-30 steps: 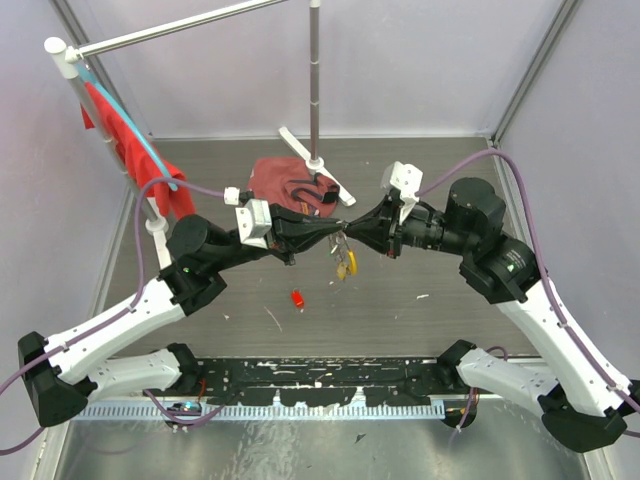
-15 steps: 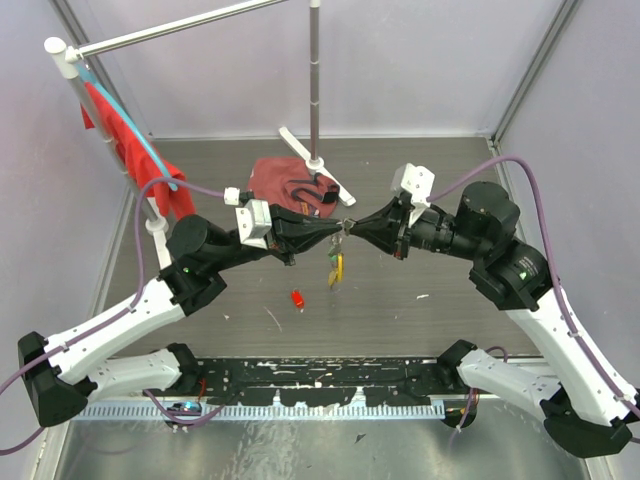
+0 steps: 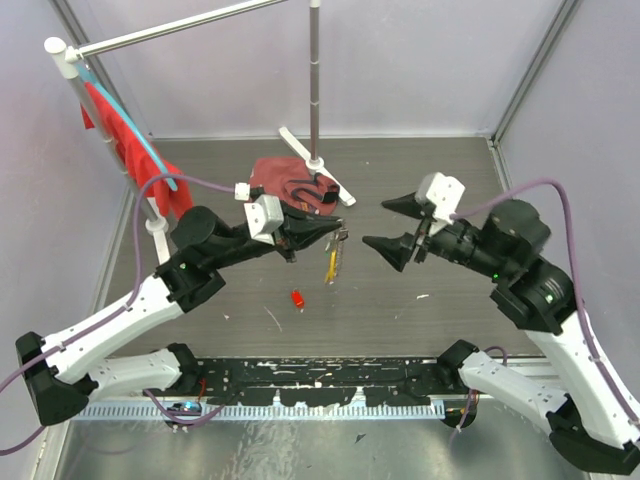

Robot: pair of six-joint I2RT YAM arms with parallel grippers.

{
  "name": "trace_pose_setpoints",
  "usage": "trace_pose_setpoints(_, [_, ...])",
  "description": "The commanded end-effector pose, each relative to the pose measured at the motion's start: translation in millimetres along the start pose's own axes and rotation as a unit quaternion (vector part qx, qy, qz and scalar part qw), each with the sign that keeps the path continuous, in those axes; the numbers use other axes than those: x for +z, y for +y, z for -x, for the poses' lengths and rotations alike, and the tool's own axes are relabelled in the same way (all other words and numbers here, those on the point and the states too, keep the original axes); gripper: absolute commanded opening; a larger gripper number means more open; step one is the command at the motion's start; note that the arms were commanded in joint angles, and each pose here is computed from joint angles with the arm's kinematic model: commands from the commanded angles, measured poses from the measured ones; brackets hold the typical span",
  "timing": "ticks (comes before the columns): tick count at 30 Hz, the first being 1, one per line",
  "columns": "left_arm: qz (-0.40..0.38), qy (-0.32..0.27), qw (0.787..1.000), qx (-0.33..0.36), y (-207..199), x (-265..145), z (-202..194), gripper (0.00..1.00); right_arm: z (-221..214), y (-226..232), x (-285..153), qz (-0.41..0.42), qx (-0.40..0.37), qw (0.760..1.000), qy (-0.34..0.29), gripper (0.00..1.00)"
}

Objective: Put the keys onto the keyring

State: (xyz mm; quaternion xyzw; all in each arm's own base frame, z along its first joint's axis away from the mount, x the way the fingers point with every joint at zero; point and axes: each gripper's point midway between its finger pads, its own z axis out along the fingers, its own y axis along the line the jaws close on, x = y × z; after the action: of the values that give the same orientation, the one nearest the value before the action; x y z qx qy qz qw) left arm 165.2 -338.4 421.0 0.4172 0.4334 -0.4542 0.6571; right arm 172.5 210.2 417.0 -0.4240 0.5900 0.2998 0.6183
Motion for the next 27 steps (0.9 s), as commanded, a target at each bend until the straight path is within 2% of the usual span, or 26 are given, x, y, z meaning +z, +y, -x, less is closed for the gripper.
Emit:
trace_pose_setpoints(1, [0.035, 0.046, 0.998, 0.011, 17.2, 3.8, -13.2, 0.00, 30.7, -31.1, -26.9, -0.115, -0.022, 0.991, -0.062, 0.87])
trace_pose_setpoints(2, [0.037, 0.061, 0.997, 0.007, 19.1, 5.1, -21.9, 0.00, 30.9, -34.8, -29.5, -0.130, -0.018, 0.989, -0.067, 0.98])
trace_pose_setpoints(3, [0.040, 0.074, 0.996, 0.003, 20.7, 6.4, -30.7, 0.00, 30.3, -36.5, -31.6, -0.138, -0.014, 0.988, -0.071, 1.00])
trace_pose_setpoints(8, [0.071, 0.141, 0.987, -0.025, 34.1, 11.8, -82.3, 0.00, 36.3, -43.2, -40.0, -0.172, 0.025, 0.980, -0.097, 1.00])
trace_pose_setpoints(12, [0.090, 0.190, 0.977, -0.034, 45.1, 17.7, -132.8, 0.00, 46.3, -49.6, -49.7, -0.197, 0.027, 0.973, -0.120, 1.00])
trace_pose_setpoints(22, [0.080, 0.314, 0.945, -0.043, 60.8, 30.5, -242.7, 0.00, 39.7, -55.6, -58.9, -0.224, 0.031, 0.969, -0.102, 1.00])
trace_pose_setpoints(27, [0.058, 0.344, 0.936, -0.050, 63.2, 46.5, -278.3, 0.00, 37.2, -53.6, -56.4, -0.219, 0.043, 0.969, -0.103, 1.00])
